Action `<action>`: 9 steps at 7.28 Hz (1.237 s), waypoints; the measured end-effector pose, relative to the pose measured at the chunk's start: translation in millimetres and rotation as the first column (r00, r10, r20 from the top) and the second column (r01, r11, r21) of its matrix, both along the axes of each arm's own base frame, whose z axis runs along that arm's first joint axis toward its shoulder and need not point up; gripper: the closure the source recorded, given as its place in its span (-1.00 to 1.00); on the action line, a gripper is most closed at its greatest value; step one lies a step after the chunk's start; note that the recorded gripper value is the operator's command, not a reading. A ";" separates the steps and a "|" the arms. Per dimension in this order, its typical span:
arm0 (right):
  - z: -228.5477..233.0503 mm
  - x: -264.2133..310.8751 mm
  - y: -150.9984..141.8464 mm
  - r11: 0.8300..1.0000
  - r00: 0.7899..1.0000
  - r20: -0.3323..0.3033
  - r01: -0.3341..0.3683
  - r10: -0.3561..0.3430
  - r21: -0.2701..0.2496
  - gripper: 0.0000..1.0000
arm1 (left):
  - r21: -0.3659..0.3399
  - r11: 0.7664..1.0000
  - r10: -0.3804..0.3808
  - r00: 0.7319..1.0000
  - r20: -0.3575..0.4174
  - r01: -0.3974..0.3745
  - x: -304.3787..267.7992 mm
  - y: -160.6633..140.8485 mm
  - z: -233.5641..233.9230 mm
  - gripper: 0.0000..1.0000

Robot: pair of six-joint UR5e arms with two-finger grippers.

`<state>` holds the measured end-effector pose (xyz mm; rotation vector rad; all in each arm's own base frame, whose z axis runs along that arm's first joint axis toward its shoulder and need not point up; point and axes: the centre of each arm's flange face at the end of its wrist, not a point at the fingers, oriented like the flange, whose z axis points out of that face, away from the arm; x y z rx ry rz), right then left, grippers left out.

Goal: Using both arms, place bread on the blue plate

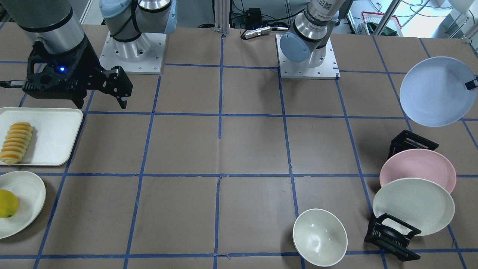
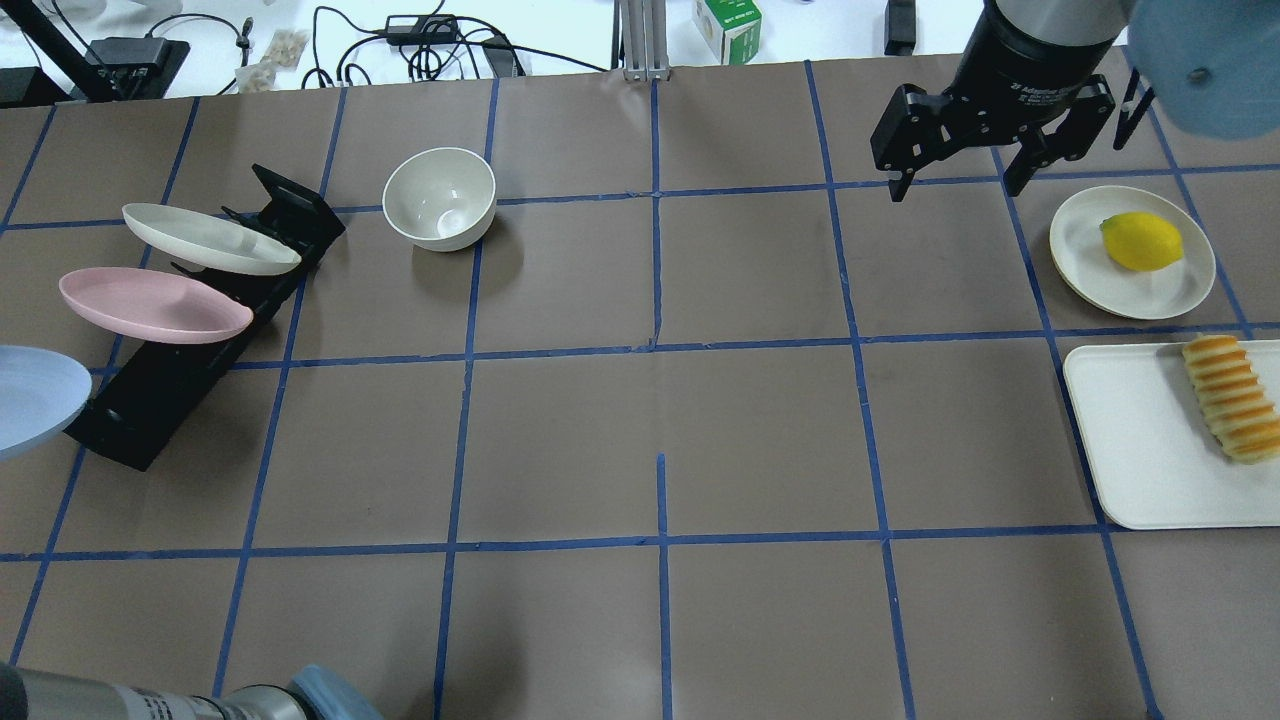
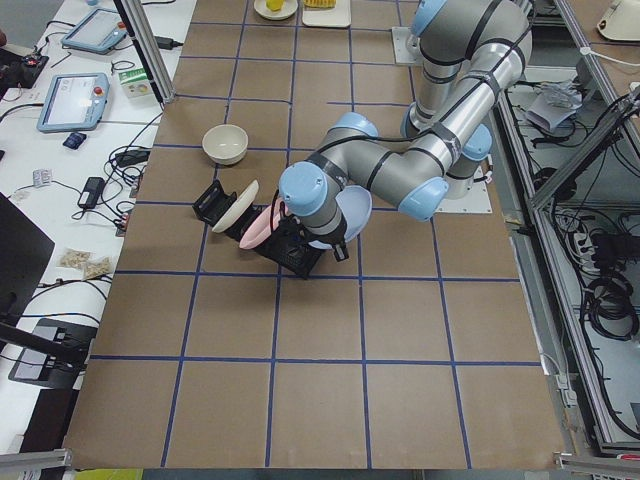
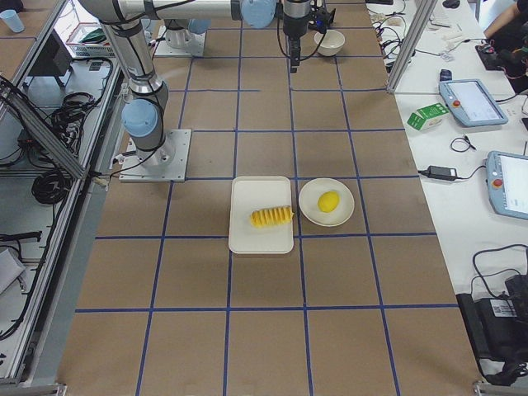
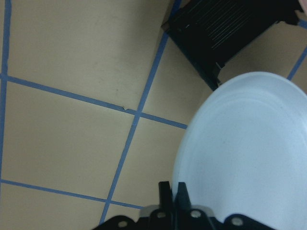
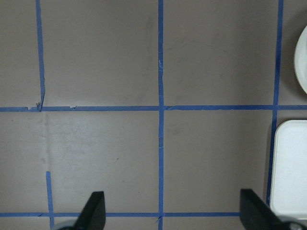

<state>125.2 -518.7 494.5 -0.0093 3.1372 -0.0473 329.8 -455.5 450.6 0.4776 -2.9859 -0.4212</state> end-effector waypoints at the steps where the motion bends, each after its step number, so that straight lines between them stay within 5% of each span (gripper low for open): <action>1: -0.6 -1.9 -0.6 1.000 1.000 -0.001 0.001 -0.001 0.002 -1.00 | -0.033 0.999 0.003 1.000 0.008 -0.003 -42.0 -19.2 14.3 1.00; 3: -5.2 -28.3 -5.5 1.000 1.000 0.001 0.023 -0.023 0.018 -1.00 | -0.107 0.993 0.042 0.998 -0.038 -0.046 -146.2 -63.8 28.3 1.00; 6: -52.3 -162.8 -2.3 0.996 0.999 0.023 0.023 -0.025 0.089 -1.00 | -0.215 0.970 0.089 0.987 -0.135 -0.117 -310.0 -121.3 -0.3 1.00; 9: -133.8 -285.5 35.6 0.994 0.999 -0.008 0.040 -0.040 0.099 -1.00 | -0.357 0.928 0.056 0.985 -0.162 -0.111 -445.4 -121.7 -89.8 1.00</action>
